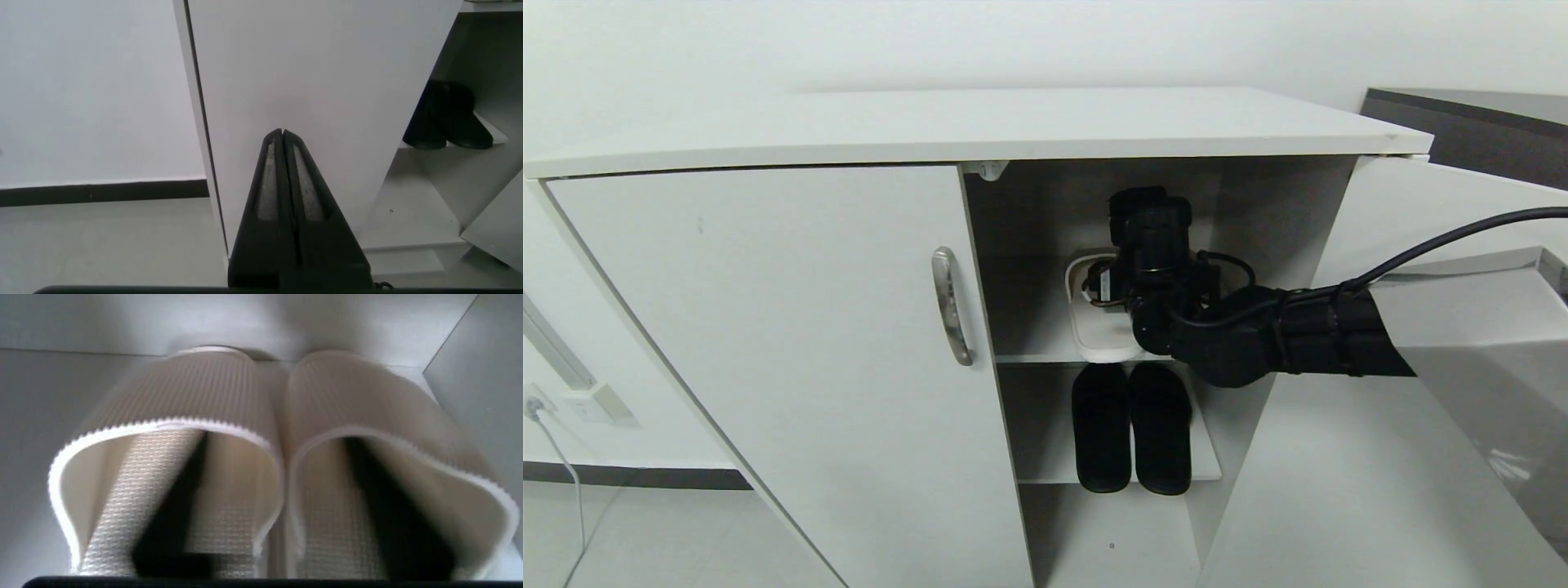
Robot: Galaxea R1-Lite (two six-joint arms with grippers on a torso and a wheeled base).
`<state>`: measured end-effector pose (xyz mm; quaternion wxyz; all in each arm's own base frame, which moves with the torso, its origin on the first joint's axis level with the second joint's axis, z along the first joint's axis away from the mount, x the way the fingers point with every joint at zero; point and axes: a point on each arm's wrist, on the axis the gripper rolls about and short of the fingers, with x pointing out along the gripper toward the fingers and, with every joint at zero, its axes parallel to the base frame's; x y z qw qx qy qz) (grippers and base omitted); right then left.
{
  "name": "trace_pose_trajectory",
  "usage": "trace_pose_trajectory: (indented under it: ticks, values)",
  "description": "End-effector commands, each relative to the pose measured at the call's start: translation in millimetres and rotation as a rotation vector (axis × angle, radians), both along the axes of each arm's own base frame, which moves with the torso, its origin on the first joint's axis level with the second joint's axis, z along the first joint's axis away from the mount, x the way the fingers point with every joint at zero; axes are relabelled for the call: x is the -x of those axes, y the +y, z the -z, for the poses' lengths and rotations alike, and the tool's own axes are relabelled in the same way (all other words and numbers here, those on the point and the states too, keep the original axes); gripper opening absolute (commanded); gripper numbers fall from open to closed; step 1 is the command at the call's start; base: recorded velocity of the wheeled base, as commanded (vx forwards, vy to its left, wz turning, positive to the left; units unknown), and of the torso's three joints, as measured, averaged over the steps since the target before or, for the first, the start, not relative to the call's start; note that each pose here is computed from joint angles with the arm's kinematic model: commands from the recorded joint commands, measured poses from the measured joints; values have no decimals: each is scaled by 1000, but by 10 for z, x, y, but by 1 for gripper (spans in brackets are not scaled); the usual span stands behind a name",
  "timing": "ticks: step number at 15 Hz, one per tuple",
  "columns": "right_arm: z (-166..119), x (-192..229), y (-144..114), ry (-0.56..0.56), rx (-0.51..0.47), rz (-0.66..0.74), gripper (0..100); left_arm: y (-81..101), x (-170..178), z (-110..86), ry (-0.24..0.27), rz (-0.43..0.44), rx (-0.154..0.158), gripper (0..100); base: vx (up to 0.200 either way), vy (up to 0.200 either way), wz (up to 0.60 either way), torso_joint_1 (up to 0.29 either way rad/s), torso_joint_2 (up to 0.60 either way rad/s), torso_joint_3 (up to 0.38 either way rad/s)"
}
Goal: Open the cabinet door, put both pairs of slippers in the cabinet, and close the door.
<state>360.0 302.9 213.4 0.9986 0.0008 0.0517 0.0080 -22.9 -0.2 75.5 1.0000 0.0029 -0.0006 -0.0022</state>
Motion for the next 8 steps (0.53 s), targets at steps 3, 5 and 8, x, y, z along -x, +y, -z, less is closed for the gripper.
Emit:
trace_pose_trajectory:
  ticks: [3, 5, 8]
  values:
    - [-111, 314, -38, 15, 15, -36, 100, 0, -1, 0, 1, 0, 0, 0, 0, 0, 0, 0, 0, 0]
    - [-139, 541, -59, 31, 30, -66, 100, 0, -1, 0, 1, 0, 0, 0, 0, 0, 0, 0, 0, 0]
    - [-232, 822, -149, 35, 34, -97, 100, 0, -1, 0, 1, 0, 1, 0, 0, 0, 0, 0, 0, 0]
